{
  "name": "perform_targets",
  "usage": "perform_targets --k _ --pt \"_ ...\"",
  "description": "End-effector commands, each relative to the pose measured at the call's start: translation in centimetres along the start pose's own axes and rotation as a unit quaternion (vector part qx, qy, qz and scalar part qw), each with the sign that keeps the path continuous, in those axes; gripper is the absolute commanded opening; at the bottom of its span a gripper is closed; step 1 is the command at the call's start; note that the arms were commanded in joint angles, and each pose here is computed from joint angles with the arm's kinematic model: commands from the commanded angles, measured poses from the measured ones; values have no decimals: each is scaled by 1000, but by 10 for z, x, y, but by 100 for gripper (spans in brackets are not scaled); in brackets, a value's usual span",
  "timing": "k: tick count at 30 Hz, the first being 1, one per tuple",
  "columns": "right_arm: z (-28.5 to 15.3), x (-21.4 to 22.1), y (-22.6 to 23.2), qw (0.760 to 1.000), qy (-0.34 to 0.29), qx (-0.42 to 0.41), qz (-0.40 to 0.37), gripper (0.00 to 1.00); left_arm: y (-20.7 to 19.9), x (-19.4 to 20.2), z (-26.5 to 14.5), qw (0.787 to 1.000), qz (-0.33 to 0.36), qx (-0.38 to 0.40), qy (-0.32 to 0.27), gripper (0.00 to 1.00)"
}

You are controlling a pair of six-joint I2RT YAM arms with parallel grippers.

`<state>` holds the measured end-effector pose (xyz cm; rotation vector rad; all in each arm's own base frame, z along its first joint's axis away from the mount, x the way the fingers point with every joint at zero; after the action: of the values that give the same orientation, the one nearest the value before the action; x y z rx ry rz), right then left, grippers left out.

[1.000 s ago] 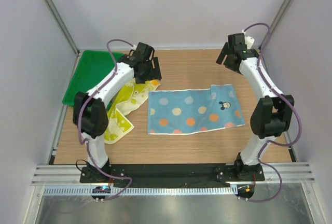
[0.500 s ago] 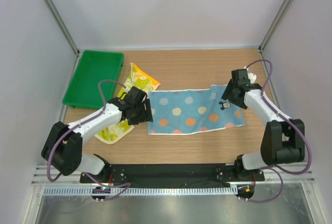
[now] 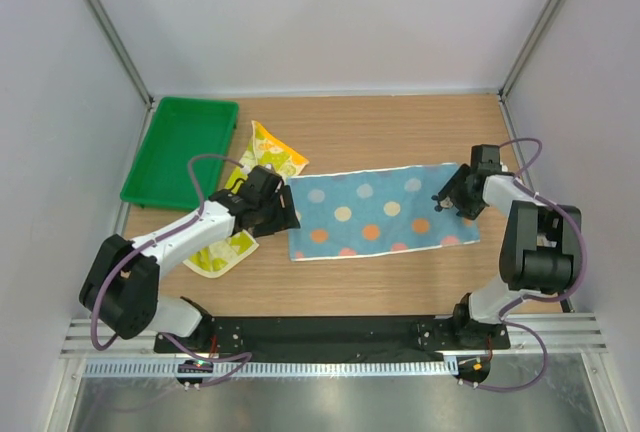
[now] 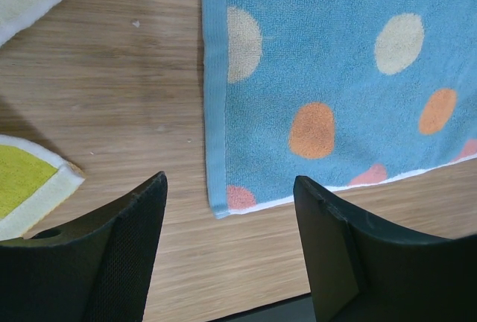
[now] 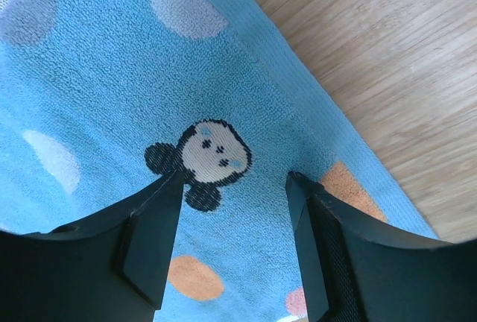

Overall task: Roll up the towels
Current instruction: Flatten the towel

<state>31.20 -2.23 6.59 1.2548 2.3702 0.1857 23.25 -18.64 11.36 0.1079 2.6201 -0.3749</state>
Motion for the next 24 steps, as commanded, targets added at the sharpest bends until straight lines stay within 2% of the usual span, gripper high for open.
perform_targets --k 1,5,7,8,10,12,14,15,16,17,18,20,21,22,24 --pt "3 16 -21 999 25 20 12 66 -8 -13 -4 999 -7 18 -30 69" --pt "-7 19 -8 998 55 -16 5 67 -8 -13 -2 999 -7 16 -32 69" --pt "-18 17 -1 998 48 -33 3 74 -10 -17 -4 999 -6 19 -36 69" --pt "-23 18 0 999 43 -34 -2 77 -12 -16 -4 999 -2 25 -32 64" --pt "-43 11 10 999 8 -49 -14 85 -25 -24 -9 997 32 56 -34 61" --pt "-61 13 14 998 -27 -37 -36 89 -33 -24 -16 996 65 54 -31 63" --pt "-90 21 27 995 -55 -58 -59 95 -37 -28 -25 992 99 56 -47 65" --pt "-99 23 29 993 -80 -57 -67 96 -35 -35 -33 991 98 43 -75 66" --pt "-108 27 33 992 -86 -69 -67 97 -31 -33 -33 992 84 38 -81 68" --pt "-125 32 37 988 -98 -99 -69 100 -31 -34 -36 992 66 43 -100 76" --pt "-130 47 39 985 -88 -118 -87 100 -32 -46 -45 987 36 64 -143 82" --pt "-146 57 43 977 -89 -168 -92 100 -39 -33 -43 980 15 145 -137 96" --pt "-144 65 38 976 -83 -175 -97 100 -44 -42 -47 971 10 178 -161 98" --pt "-145 68 37 975 -78 -186 -98 100 -47 -37 -47 969 13 196 -149 98" --pt "-148 70 32 975 -74 -186 -98 98 -50 -36 -48 973 24 183 -139 95"
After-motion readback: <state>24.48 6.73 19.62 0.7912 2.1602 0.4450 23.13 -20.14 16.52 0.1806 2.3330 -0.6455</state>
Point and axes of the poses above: each gripper's point midway between its finger pads, its own z axis out along the fingers, its own y axis along the line the jaws close on, x = y × z, the point moved 5 cm from there along -z, back along the fingers, and after that the axes turned 15 degrees about z, right-handed, at the moved point
